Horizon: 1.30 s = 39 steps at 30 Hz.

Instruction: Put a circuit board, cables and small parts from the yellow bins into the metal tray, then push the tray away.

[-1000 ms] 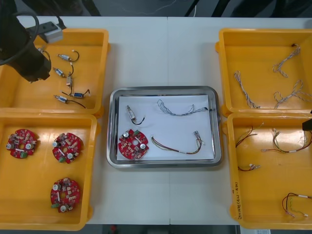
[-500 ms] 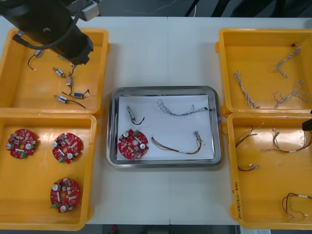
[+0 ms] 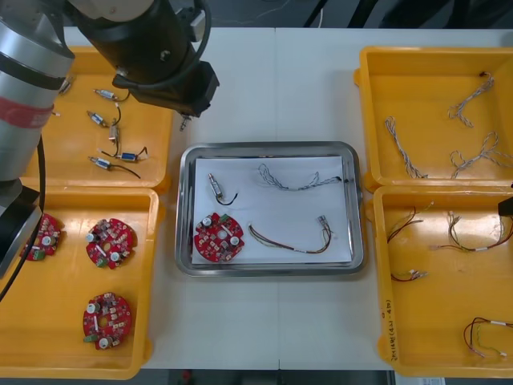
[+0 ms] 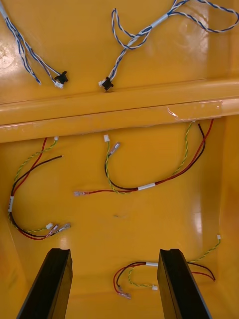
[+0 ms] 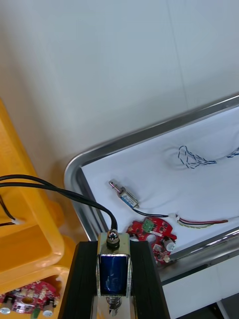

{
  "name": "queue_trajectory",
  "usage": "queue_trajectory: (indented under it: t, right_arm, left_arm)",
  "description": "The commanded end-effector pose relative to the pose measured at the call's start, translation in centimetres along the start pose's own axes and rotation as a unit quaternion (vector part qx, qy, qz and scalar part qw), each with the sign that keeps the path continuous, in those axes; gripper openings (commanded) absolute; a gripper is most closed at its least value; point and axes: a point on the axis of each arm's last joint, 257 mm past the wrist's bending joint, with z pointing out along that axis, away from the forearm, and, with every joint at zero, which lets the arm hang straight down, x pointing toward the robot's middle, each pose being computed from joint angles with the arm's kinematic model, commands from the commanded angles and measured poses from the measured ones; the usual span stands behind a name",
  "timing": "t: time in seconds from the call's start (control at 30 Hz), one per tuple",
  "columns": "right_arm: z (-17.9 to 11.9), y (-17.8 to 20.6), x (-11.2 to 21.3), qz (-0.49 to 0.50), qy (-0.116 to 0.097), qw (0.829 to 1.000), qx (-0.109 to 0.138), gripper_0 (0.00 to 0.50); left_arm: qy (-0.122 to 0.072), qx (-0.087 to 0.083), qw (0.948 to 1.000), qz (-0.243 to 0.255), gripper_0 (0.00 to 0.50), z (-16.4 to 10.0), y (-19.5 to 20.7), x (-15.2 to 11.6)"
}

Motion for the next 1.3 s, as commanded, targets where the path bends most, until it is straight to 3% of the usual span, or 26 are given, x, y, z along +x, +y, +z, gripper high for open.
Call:
queue_trajectory:
  t: [0.03,0.1,0.23,0.47,0.77,1.03,1.3]
  right_arm:
    - [-0.1,0.7,0.4,-0.022,-0.003,1.0,0.001,0.5]
    - [-0.1,0.7,0.4,-0.022,-0.003,1.0,0.001,0.5]
    - [-0.1,0.6,0.3,-0.021,-0.003,1.0,0.002,0.5]
    - [-0.1,0.6,0.3,-0.021,-0.004,1.0,0.003,0.5]
    - [-0.1,0.6,0.3,-0.021,-0.004,1.0,0.002,0.5]
    - [-0.2,0.5,0.2,-0.02,-0.005,1.0,0.004,0.5]
    - [-0.2,0.5,0.3,-0.02,-0.005,1.0,0.004,0.5]
  left_arm:
    - [-0.01,-0.008,0.9994,0.033,0.0,-0.8,-3.8,-0.5]
    - [0.0,-0.016,0.9996,0.023,0.0,0.2,-4.4,0.3]
    - [0.001,-0.017,0.9998,0.009,0.0,1.7,-5.8,0.9]
    - [-0.006,0.0,0.9996,-0.028,0.0,4.9,-7.9,1.7]
    - [0.01,0.006,0.9985,-0.054,0.0,9.0,-8.1,2.5]
    - [0.026,-0.008,0.9979,-0.059,0.0,11.9,-7.2,4.1]
    - [0.026,-0.013,0.9982,-0.053,0.0,13.5,-6.9,5.0]
